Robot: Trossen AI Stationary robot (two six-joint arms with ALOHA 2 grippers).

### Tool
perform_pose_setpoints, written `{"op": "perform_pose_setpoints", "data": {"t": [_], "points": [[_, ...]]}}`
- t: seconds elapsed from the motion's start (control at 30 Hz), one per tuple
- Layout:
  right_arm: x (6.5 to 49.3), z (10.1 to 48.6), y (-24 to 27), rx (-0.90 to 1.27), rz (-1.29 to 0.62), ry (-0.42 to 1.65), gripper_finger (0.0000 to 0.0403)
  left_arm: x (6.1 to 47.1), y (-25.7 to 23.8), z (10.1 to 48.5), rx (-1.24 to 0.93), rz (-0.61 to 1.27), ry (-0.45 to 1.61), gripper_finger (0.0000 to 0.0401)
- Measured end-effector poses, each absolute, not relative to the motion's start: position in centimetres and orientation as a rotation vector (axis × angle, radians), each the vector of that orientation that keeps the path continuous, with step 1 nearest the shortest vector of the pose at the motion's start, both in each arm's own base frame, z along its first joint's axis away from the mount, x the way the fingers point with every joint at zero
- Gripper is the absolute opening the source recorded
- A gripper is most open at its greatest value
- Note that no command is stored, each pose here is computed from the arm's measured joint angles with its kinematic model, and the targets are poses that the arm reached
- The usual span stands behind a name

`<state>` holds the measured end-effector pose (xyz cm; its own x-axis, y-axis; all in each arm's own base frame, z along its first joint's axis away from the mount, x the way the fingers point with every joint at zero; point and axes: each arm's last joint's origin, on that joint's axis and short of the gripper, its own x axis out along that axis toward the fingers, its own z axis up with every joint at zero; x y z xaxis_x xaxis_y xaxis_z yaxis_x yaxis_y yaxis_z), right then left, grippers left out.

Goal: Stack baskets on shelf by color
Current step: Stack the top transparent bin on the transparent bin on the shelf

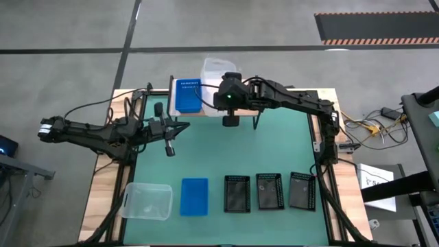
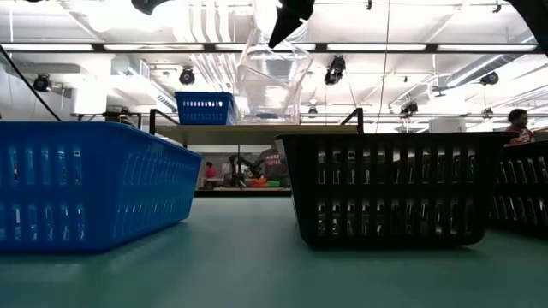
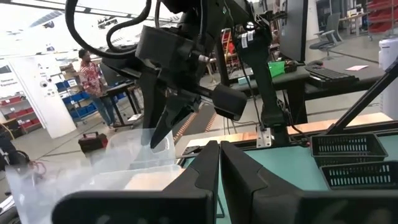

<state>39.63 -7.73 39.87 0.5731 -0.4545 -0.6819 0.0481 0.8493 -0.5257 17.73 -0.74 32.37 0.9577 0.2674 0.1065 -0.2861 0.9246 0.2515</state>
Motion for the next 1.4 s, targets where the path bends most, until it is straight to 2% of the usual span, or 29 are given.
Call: {"op": "perform_pose_setpoints", "data": {"t": [0.3, 0.53, 0.93, 1.27, 1.4], "points": [[40.0, 39.5, -7.9, -0.493, -0.313, 0.928, 0.0068, 17.7, -0.7, 32.4, 0.267, 0.284, -0.073, 0.0], [39.8, 39.9, -7.8, -0.492, -0.317, 0.916, 0.0083, 17.7, -0.7, 32.4, 0.266, 0.284, -0.075, 0.0], [40.3, 40.3, -7.8, -0.522, -0.311, 0.855, 0.0076, 17.9, -0.8, 32.4, 0.268, 0.284, -0.075, 0.0], [40.7, 40.6, -7.9, -0.534, -0.321, 0.804, 0.0109, 17.9, -0.8, 32.4, 0.27, 0.285, -0.081, 0.0], [40.8, 40.6, -8.0, -0.535, -0.307, 0.794, 0.0085, 17.9, -0.8, 32.5, 0.27, 0.285, -0.083, 0.0]]}}
